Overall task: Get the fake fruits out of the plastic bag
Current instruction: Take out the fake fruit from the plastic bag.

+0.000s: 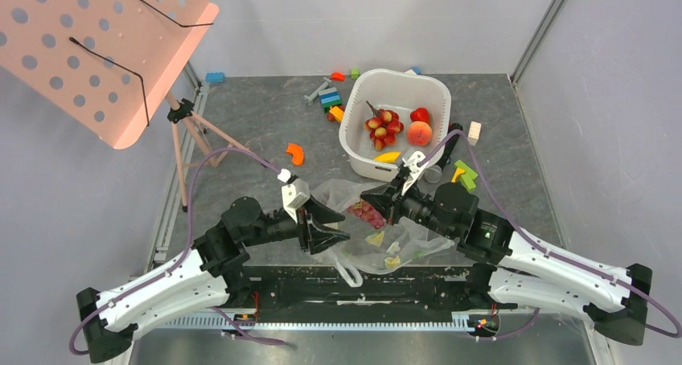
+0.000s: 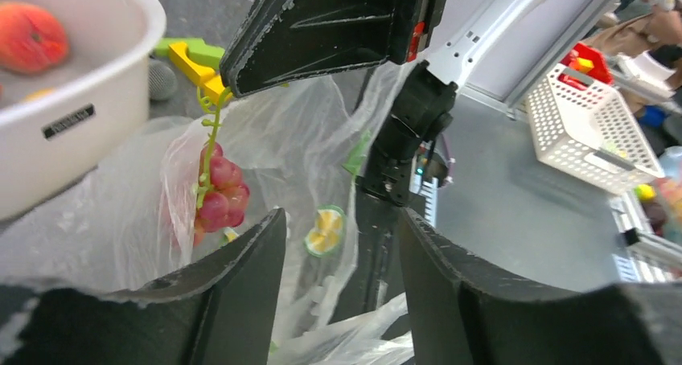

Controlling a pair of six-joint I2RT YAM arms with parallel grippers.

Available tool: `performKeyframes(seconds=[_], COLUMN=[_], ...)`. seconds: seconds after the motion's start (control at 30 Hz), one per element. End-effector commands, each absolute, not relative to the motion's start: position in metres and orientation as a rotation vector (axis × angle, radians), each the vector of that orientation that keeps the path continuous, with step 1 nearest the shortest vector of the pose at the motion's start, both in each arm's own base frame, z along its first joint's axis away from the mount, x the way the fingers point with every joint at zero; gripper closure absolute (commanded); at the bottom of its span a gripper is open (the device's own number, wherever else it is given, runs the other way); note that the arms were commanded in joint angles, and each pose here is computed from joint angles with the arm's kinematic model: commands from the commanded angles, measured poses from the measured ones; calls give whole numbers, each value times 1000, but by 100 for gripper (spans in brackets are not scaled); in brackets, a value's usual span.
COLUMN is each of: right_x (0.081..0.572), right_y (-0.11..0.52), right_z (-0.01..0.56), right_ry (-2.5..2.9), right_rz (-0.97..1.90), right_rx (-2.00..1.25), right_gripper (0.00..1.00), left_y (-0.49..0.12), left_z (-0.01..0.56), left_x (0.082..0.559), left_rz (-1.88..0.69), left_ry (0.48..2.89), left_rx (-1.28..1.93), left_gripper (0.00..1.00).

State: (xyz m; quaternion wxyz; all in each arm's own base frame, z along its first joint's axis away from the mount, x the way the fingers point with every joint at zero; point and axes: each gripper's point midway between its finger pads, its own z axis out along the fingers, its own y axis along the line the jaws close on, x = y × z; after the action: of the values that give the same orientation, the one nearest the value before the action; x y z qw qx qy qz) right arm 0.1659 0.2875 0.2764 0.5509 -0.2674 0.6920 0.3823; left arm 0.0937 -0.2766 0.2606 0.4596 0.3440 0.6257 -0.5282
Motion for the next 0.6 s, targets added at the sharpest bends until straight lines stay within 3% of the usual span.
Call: performKeyframes(seconds=[0.0, 0.27, 0.57], right_x=[164, 151, 136], right_y=[289, 292, 296], right_z=[317, 330, 338], right_ry=[1577, 1550, 1519], right_rz=[958, 1023, 1096], right_rx=[-595, -649, -705], right_gripper=[100, 100, 100], left_y=[-276, -277, -285], left_z=[284, 285, 281], left_x=[112, 115, 119], left_rz=[-1107, -986, -986], left_ry=[1289, 1006, 1004], left_rx=[905, 962, 970], left_gripper=[37, 34, 36])
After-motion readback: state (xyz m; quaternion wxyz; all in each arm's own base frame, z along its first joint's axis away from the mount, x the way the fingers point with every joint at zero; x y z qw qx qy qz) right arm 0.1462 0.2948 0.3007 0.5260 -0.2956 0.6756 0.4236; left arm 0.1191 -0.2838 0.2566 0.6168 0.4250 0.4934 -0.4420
